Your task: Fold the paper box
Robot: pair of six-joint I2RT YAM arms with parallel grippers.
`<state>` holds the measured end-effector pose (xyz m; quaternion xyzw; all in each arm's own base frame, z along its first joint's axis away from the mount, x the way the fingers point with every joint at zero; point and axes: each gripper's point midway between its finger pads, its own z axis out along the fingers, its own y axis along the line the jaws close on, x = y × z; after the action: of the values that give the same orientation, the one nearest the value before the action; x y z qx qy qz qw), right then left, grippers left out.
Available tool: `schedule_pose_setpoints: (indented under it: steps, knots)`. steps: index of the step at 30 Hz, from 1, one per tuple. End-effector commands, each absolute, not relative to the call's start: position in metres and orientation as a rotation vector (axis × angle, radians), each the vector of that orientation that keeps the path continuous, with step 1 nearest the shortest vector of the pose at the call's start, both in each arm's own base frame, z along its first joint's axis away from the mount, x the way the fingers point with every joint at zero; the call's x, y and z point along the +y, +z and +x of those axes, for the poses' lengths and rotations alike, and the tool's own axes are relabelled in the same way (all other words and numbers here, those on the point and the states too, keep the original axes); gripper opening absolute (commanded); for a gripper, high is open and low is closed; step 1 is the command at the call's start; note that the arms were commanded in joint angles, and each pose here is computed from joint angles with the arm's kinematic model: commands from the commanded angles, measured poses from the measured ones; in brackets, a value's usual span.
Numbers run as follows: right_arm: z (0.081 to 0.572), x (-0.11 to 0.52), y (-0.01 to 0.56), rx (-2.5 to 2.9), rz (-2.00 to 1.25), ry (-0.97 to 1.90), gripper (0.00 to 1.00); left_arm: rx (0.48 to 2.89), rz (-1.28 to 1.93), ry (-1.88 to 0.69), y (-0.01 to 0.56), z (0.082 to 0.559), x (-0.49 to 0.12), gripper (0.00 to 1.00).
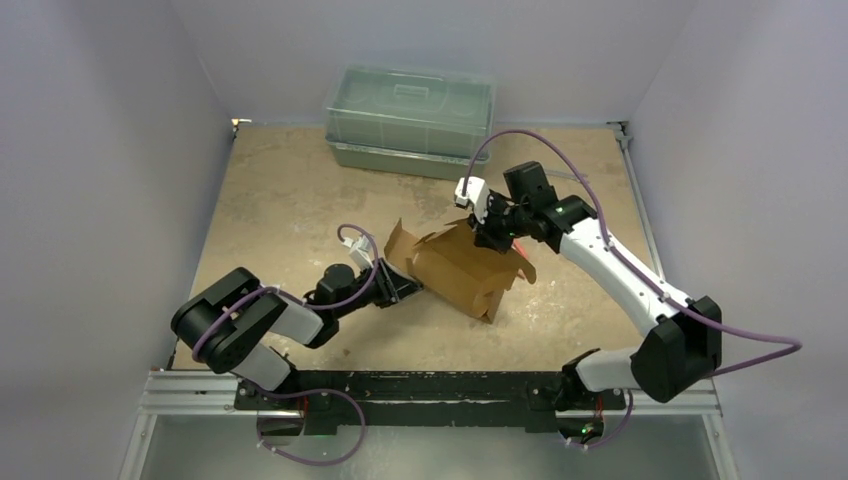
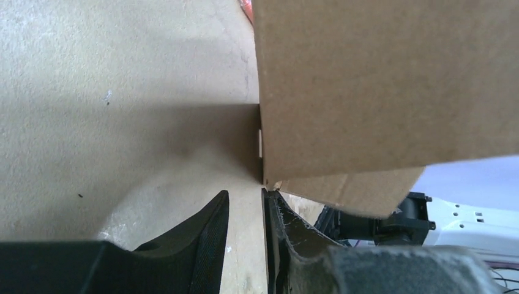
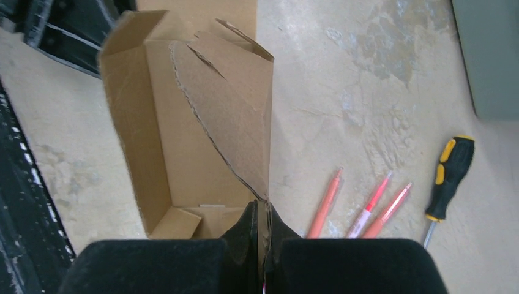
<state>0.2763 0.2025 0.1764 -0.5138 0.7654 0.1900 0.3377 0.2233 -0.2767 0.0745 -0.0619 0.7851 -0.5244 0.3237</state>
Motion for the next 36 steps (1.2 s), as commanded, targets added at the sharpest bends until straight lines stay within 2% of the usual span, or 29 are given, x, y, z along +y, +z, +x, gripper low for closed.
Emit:
schedule_pose_setpoints:
  steps: [1, 9, 17, 22, 30, 36]
  knots:
    - [0.295, 0.193, 0.181, 2.012, -1.332, 0.336, 0.00, 2.076, -0.196, -1.363, 0.072, 0.223, -0.272, 0.27]
    - [0.301, 0.193, 0.182, 2.024, -1.329, 0.309, 0.00, 2.236, -0.291, -1.162, 0.047, 0.214, -0.243, 0.32]
    - [0.291, 0.199, 0.185, 1.995, -1.348, 0.377, 0.00, 2.214, -0.338, -1.032, 0.065, 0.213, -0.216, 0.37]
    - [0.282, 0.202, 0.190, 1.980, -1.339, 0.460, 0.00, 2.138, -0.335, -1.080, 0.099, 0.214, -0.216, 0.42]
    - [0.273, 0.207, 0.189, 1.984, -1.312, 0.596, 0.00, 2.136, -0.304, -1.338, 0.119, 0.204, -0.252, 0.39]
    - [0.263, 0.214, 0.187, 1.991, -1.297, 0.743, 0.00, 2.139, -0.287, -1.359, 0.118, 0.208, -0.271, 0.38]
